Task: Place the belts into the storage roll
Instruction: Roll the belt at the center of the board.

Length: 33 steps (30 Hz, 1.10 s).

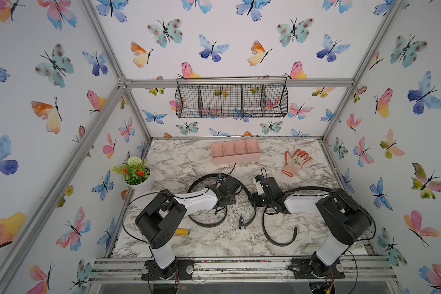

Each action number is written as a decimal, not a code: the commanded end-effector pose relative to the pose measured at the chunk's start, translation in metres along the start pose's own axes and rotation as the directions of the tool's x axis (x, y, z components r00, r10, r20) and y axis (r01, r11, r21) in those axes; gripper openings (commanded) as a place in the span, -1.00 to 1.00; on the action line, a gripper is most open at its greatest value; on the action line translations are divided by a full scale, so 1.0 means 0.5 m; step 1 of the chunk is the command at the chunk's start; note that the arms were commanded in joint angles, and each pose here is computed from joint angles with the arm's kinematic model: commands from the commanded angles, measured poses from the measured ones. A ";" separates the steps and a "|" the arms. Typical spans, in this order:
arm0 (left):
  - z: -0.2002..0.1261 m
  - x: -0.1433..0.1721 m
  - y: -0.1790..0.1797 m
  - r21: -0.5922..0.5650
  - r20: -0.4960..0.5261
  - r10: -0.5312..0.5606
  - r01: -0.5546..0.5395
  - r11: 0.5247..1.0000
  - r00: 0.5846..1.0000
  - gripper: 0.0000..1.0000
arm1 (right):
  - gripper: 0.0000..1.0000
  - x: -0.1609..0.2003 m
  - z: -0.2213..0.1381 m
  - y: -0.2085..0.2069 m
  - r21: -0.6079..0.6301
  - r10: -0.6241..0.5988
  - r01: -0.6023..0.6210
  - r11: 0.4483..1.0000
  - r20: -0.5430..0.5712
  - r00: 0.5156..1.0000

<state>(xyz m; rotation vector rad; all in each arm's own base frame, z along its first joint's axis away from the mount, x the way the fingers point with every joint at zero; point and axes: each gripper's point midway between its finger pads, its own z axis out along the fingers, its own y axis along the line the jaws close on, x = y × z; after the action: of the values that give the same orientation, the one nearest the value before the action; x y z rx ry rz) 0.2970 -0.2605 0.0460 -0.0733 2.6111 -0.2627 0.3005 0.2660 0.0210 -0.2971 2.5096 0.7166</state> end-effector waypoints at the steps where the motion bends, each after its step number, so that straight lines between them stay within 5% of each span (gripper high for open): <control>1: -0.086 -0.013 0.007 0.035 0.052 0.149 -0.151 0.988 0.988 0.76 | -0.38 0.002 -0.011 -0.004 0.018 -0.007 0.008 1.000 -0.016 1.000; 2: -0.105 -0.009 0.020 0.036 0.060 0.187 -0.190 0.981 0.980 0.98 | -0.25 -0.004 -0.013 -0.002 0.023 -0.022 0.022 0.999 -0.015 1.000; 5: -0.140 0.014 0.071 -0.006 0.037 0.227 -0.227 0.974 0.973 0.97 | 0.15 -0.021 -0.018 -0.001 0.047 -0.054 0.055 0.997 -0.011 0.998; 10: -0.151 0.108 0.138 -0.031 -0.098 0.239 -0.243 0.970 0.966 0.82 | 0.50 -0.036 -0.015 -0.009 0.085 -0.097 0.097 0.992 -0.010 0.995; 16: -0.141 0.167 0.149 0.004 -0.119 0.189 -0.190 0.982 0.975 0.42 | 0.65 -0.095 -0.002 0.010 0.101 -0.223 0.222 0.970 0.001 0.975; 23: -0.118 0.214 0.118 0.007 -0.141 0.269 -0.271 0.963 0.953 0.25 | 0.67 -0.140 0.030 0.027 0.104 -0.290 0.291 0.951 -0.027 0.957; 25: -0.115 0.218 0.116 -0.013 -0.135 0.279 -0.283 0.959 0.951 0.34 | 0.68 -0.143 0.038 0.032 0.092 -0.292 0.294 0.951 -0.031 0.956; 29: -0.145 0.179 0.125 -0.049 -0.040 0.223 -0.224 0.973 0.974 0.91 | 0.67 -0.133 0.048 0.034 0.070 -0.289 0.292 0.954 -0.048 0.956; 33: -0.202 0.141 0.081 0.126 0.084 0.193 -0.202 0.971 0.978 0.99 | 0.69 -0.119 0.054 0.027 0.068 -0.286 0.289 0.955 -0.059 0.957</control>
<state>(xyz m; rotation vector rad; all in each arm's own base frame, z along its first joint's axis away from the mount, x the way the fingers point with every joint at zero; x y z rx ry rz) 0.1776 -0.2043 0.0595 0.2487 2.6177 -0.2359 0.3634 0.2980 0.0494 -0.6157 2.4293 0.4993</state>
